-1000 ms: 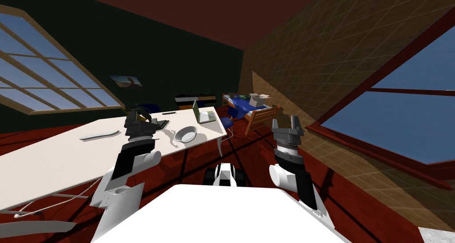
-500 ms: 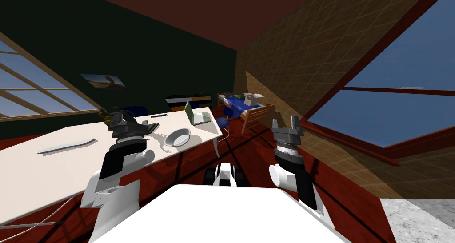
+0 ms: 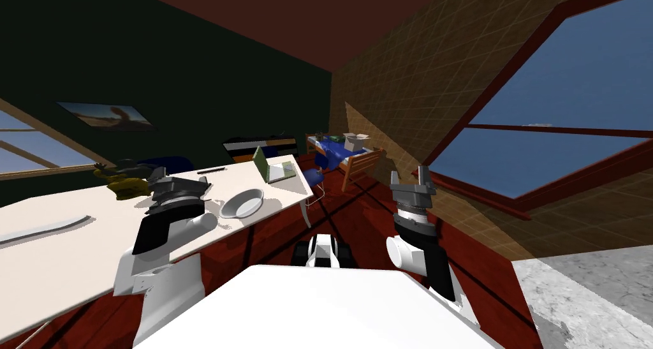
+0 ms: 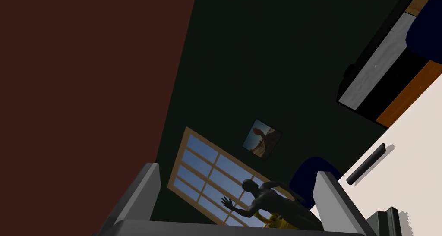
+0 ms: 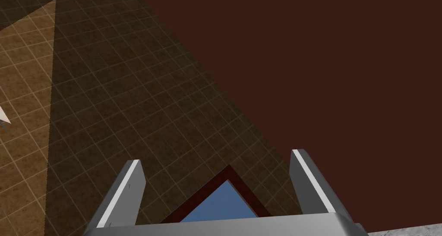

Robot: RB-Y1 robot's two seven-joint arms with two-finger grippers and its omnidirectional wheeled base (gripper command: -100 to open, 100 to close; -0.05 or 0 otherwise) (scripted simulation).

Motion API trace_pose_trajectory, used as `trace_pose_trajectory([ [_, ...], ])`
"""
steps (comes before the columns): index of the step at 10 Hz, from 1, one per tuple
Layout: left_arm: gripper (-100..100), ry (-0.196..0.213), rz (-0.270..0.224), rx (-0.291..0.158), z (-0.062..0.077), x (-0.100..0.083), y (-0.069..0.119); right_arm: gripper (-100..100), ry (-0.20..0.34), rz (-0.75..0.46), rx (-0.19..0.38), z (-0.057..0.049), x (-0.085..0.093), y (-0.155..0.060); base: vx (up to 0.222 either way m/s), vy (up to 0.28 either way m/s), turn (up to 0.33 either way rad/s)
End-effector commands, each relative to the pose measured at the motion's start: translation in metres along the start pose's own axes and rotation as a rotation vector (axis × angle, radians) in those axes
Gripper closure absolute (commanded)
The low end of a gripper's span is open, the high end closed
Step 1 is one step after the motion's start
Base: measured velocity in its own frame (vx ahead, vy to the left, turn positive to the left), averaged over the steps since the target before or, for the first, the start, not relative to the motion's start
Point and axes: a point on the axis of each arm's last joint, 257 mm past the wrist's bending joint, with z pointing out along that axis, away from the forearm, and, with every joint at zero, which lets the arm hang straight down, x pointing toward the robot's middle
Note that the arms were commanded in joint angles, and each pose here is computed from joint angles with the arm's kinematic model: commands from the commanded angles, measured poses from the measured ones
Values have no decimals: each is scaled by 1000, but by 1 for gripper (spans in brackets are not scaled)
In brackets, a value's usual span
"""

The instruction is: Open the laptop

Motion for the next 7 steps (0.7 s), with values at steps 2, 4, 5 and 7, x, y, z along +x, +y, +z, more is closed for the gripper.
trace_pose_trajectory([
  [2,-100,-61,-58,-65,8,-13,19,0,0,0,0,0,0,0,19,-26,-99],
  [4,-100,-79,-77,-96,10,-16,28,0,0,0,0,0,0,0,28,-17,-77],
  [5,-100,-92,-94,-118,13,-18,34,0,0,0,0,0,0,0,38,-21,-146],
  [7,-100,-104,-111,-146,16,-18,42,0,0,0,0,0,0,0,28,-19,-46],
])
